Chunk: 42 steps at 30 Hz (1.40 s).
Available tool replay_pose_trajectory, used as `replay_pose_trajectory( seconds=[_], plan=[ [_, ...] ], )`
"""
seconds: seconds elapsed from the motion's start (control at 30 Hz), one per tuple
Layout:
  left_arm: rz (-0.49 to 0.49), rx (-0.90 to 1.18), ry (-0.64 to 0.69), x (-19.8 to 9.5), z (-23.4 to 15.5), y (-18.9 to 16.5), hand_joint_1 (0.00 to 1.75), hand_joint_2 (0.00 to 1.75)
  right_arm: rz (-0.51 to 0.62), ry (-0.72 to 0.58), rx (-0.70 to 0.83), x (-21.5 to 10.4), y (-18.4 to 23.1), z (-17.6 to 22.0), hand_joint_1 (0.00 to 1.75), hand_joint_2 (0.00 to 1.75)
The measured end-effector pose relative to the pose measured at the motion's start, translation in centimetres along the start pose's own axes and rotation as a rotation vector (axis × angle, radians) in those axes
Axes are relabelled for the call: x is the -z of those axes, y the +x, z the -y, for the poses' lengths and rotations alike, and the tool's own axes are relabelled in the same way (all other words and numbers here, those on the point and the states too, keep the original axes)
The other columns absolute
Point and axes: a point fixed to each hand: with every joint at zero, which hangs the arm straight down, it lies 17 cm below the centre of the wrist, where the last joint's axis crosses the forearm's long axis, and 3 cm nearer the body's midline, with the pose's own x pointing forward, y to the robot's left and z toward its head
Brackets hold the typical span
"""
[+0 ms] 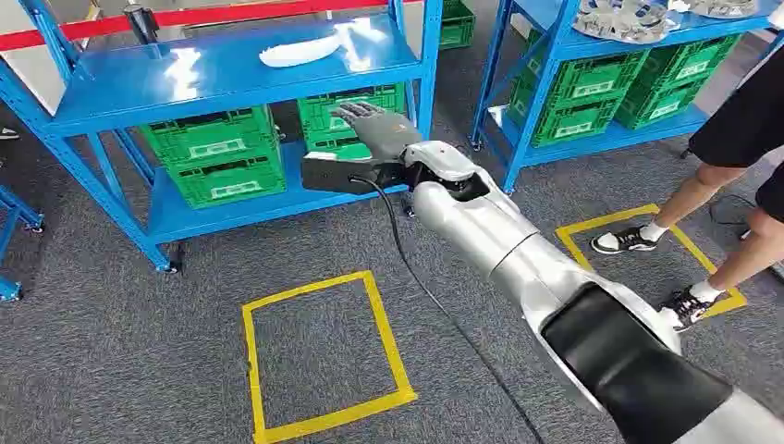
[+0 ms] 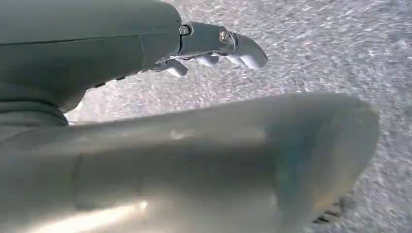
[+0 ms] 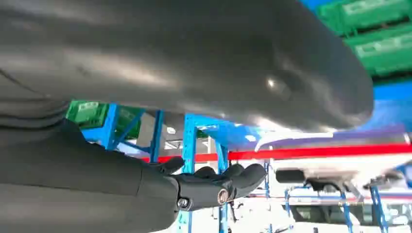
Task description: Take the parts from the cabinet and place them on the table.
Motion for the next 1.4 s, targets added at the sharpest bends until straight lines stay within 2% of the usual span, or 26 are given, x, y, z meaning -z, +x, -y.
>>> replay_pose_trajectory(
  seconds=[0.3,0.8,1.17,1.3,1.4],
  plan=[
    [0.006,0.001,0.004,0.0,-0.3,0.4,0.00,0.00,0.028,0.012,-0.068,0.2,0.9,0.4,0.00,0.00],
    [0.015,0.016,-0.002,-0.1,0.1,1.0,0.00,0.00,0.048,0.039,-0.064,-0.1,0.9,-0.5,0.00,0.00],
    [-0.009,0.037,-0.022,0.0,0.7,-0.9,0.00,0.00,0.052,0.112,-0.061,-0.9,0.9,-4.7,0.00,0.00],
    [-0.002,0.038,-0.015,-0.1,0.6,-0.4,0.00,0.00,0.056,0.105,-0.072,-0.7,1.1,-4.2,0.00,0.00],
    [-0.006,0.033,-0.010,-0.1,0.7,-0.6,0.00,0.00,0.048,0.131,-0.083,-1.1,1.0,-5.9,0.00,0.00]
  ],
)
